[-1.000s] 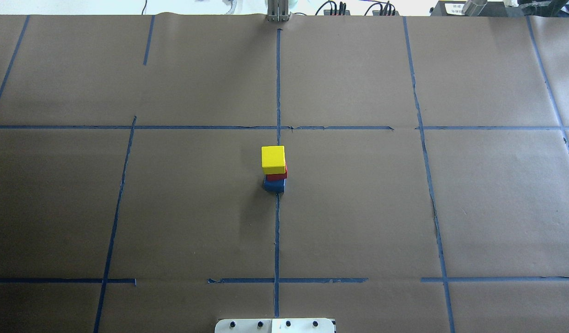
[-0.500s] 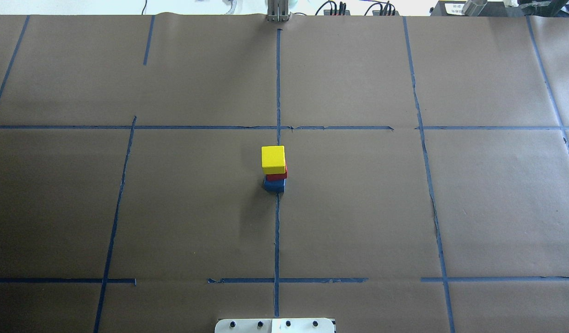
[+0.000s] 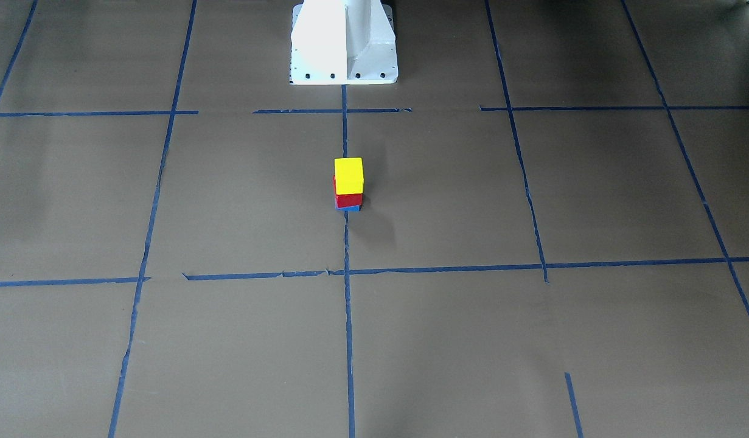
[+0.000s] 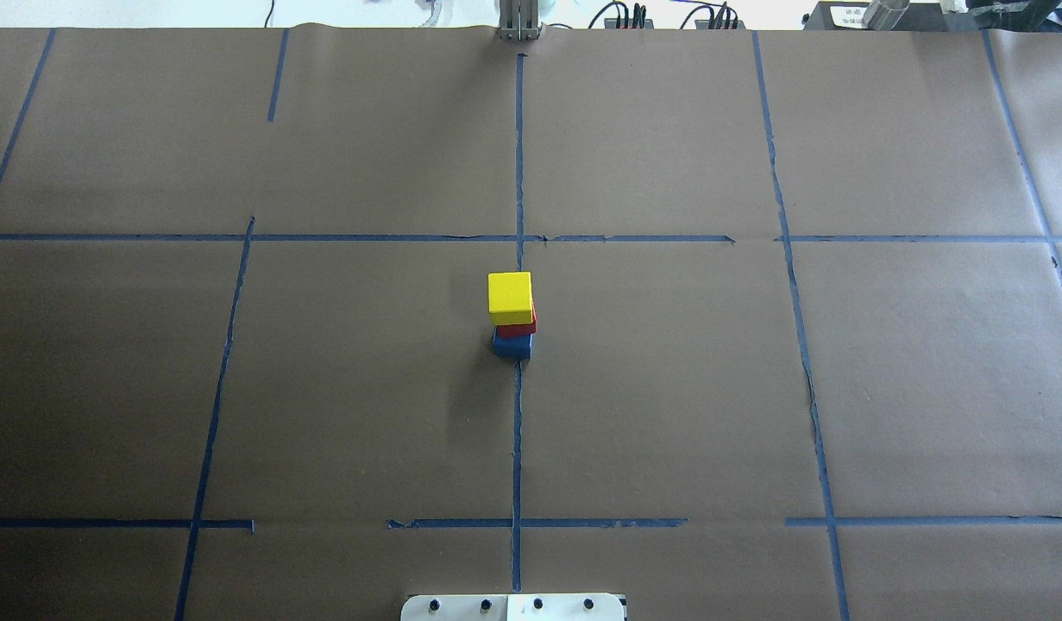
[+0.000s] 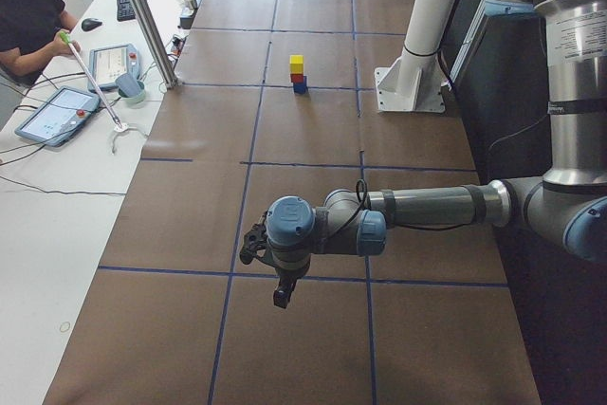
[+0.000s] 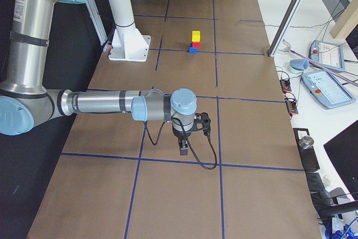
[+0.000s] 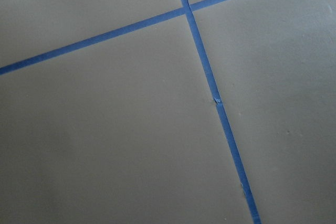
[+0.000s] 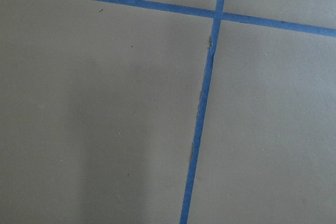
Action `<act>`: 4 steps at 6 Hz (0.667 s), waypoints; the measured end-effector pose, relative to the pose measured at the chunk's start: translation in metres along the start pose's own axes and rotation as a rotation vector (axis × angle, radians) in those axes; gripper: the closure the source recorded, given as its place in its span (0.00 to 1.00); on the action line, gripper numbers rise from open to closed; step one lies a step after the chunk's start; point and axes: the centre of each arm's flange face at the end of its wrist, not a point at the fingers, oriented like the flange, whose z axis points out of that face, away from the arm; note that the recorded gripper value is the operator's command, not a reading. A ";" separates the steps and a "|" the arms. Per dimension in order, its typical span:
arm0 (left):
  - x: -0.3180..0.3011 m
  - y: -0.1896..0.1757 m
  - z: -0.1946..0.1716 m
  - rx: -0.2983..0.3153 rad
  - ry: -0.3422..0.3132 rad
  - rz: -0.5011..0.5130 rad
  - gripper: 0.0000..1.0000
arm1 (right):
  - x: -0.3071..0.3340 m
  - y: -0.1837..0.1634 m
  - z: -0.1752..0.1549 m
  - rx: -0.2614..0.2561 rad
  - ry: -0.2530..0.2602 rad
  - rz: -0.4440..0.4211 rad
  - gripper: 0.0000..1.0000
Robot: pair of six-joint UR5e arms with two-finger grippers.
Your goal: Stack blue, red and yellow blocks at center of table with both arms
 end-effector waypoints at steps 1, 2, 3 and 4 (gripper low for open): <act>0.005 -0.009 0.002 -0.027 0.007 -0.004 0.00 | 0.000 0.000 0.001 -0.001 -0.002 0.001 0.00; 0.008 -0.015 0.006 -0.051 0.014 -0.007 0.00 | 0.001 0.001 0.001 -0.002 -0.004 0.002 0.00; 0.009 -0.016 0.007 -0.060 0.019 -0.010 0.00 | 0.001 0.001 0.001 -0.003 -0.004 0.003 0.00; 0.010 -0.016 0.008 -0.065 0.023 -0.013 0.00 | 0.001 0.001 0.001 -0.003 -0.004 0.005 0.00</act>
